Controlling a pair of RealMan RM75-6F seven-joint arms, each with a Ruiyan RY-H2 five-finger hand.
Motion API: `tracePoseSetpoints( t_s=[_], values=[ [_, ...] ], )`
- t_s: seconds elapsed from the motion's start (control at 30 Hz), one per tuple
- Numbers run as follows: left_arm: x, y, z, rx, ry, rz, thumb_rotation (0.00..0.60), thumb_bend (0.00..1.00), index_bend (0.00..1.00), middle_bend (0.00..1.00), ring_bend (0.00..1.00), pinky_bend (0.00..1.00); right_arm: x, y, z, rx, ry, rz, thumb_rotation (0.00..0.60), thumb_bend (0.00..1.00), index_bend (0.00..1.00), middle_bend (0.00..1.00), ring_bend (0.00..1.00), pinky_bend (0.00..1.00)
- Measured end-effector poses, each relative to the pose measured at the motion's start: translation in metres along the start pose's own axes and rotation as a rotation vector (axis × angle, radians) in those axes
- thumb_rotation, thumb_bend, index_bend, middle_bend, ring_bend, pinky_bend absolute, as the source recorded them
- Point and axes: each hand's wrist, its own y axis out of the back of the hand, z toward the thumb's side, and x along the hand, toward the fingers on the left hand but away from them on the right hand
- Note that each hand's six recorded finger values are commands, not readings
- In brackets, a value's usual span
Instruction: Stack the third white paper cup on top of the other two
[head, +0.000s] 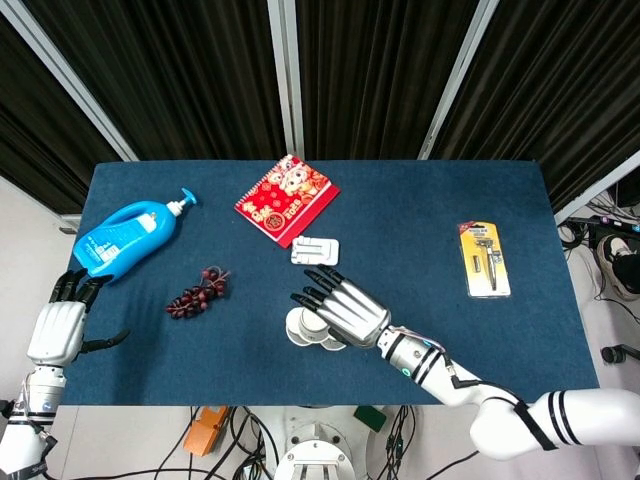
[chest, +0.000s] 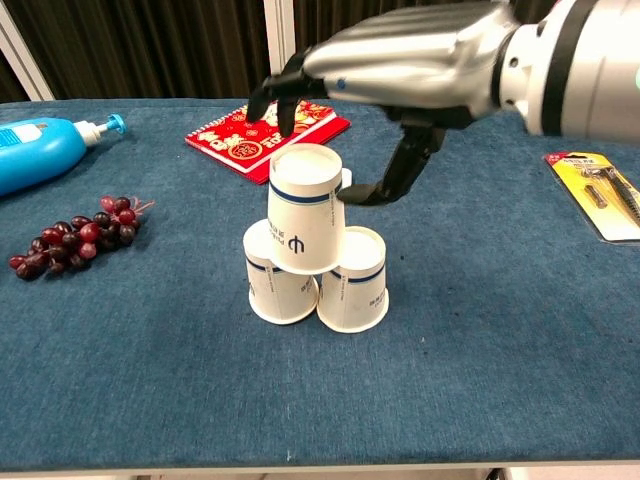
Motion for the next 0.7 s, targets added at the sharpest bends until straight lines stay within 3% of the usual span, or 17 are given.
tracePoseSetpoints(
  t_s=[0.07, 0.27, 0.4, 0.5, 0.7],
  values=[
    [0.001, 0.004, -0.004, 0.0, 0.008, 0.016, 0.497, 0.14, 0.17, 0.21, 0.06, 0.03, 0.008, 0.003, -0.012, -0.017, -0.043, -0.026, 0.6, 0.48, 0.12, 0.22, 0.06, 0.11],
    [0.003, 0.021, -0.019, 0.022, 0.041, 0.072, 0.496, 0.14, 0.17, 0.21, 0.06, 0.03, 0.071, 0.0, -0.079, -0.122, -0.301, -0.117, 0.6, 0.43, 0.09, 0.2, 0.05, 0.1],
    [0.002, 0.027, -0.025, 0.047, 0.049, 0.084, 0.499, 0.14, 0.17, 0.21, 0.06, 0.03, 0.141, -0.018, -0.125, -0.214, -0.508, -0.171, 0.6, 0.41, 0.06, 0.18, 0.03, 0.09],
    [-0.002, 0.031, -0.027, 0.055, 0.053, 0.087, 0.5, 0.14, 0.17, 0.21, 0.06, 0.03, 0.198, -0.034, -0.149, -0.257, -0.648, -0.209, 0.6, 0.31, 0.04, 0.17, 0.02, 0.08],
    [-0.009, 0.035, -0.032, 0.053, 0.069, 0.083, 0.503, 0.14, 0.17, 0.21, 0.05, 0.02, 0.275, -0.06, -0.17, -0.305, -0.798, -0.24, 0.6, 0.25, 0.04, 0.17, 0.02, 0.08]
  ],
)
